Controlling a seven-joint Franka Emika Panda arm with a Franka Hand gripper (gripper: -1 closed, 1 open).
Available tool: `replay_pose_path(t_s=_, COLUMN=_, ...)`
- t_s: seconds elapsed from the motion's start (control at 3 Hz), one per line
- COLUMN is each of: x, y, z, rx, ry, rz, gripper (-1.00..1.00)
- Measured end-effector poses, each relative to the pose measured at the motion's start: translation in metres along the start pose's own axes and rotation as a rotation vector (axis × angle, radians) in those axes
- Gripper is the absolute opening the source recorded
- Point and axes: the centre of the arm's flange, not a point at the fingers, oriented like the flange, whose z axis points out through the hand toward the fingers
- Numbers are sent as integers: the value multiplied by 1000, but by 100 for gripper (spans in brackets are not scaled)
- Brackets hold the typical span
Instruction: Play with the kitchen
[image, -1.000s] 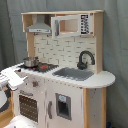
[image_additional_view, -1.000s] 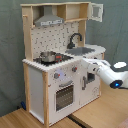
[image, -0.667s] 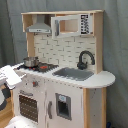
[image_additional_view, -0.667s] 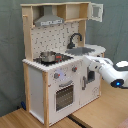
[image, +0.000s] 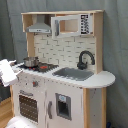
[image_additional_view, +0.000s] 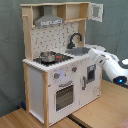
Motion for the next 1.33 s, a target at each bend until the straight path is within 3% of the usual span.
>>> replay_pose_path(t_s=0.67, x=-34, y=37, z=-5, rx=6, ry=-148, rz=131, gripper=100)
replay_pose_path(t_s=1.33, x=-57, y=61, z=8, rx=-9, ry=-290, rz=308, gripper=100)
